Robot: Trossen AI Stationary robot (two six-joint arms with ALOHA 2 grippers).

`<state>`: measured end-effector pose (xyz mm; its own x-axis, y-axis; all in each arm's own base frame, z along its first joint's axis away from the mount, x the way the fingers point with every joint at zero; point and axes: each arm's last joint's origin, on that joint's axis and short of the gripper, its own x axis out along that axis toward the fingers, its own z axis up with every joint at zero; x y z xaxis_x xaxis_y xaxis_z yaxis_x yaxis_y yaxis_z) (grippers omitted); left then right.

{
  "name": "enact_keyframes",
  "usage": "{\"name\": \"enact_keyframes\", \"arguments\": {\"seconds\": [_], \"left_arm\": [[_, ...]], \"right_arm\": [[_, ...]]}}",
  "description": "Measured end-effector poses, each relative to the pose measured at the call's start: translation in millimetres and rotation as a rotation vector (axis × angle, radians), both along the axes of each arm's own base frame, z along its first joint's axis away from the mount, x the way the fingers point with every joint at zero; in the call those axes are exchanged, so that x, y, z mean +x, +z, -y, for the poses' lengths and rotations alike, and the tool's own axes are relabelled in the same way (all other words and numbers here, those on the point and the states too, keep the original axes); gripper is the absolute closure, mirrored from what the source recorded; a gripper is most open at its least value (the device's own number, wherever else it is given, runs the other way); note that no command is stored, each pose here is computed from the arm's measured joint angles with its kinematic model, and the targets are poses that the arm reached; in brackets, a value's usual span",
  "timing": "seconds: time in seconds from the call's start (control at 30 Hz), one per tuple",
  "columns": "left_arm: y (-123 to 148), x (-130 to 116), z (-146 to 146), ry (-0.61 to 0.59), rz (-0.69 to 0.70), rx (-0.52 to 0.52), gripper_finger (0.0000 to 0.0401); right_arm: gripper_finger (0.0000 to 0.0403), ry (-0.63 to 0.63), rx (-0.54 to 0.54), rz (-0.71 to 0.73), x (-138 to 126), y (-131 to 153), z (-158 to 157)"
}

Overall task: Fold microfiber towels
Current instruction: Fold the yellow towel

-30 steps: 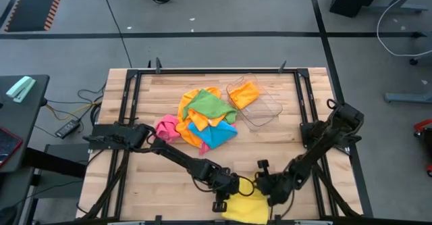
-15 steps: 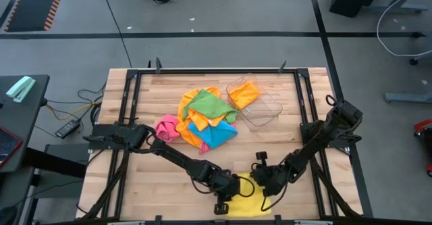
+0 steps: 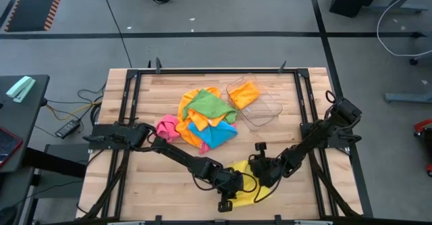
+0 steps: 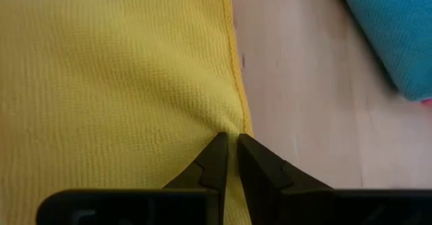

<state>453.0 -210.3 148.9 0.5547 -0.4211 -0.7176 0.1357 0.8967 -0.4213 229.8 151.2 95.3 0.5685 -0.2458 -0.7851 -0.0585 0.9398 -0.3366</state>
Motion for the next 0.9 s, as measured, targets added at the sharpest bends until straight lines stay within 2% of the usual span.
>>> {"name": "enact_keyframes", "arguments": {"seconds": [0.13,0.4,0.67,0.9], "left_arm": [[-1.2,1.4,-6.7,0.014,-0.017,0.012,0.0371],[-10.6,-9.0,-29.3,0.166,-0.205,0.167,0.0348],[-11.4,-9.9,-31.0,0.215,-0.241,0.145,0.0324],[-2.3,-13.1,-34.8,0.223,-0.252,0.146,0.0267]], "right_arm": [[0.0357,-0.002,-0.005,-0.001,3.3,0.7,4.9],[0.0357,-0.007,0.022,0.005,1.9,0.9,2.3],[0.0357,-0.003,0.046,0.018,1.5,6.1,1.2],[0.0356,0.014,0.06,0.049,-5.0,33.8,7.0]]}}
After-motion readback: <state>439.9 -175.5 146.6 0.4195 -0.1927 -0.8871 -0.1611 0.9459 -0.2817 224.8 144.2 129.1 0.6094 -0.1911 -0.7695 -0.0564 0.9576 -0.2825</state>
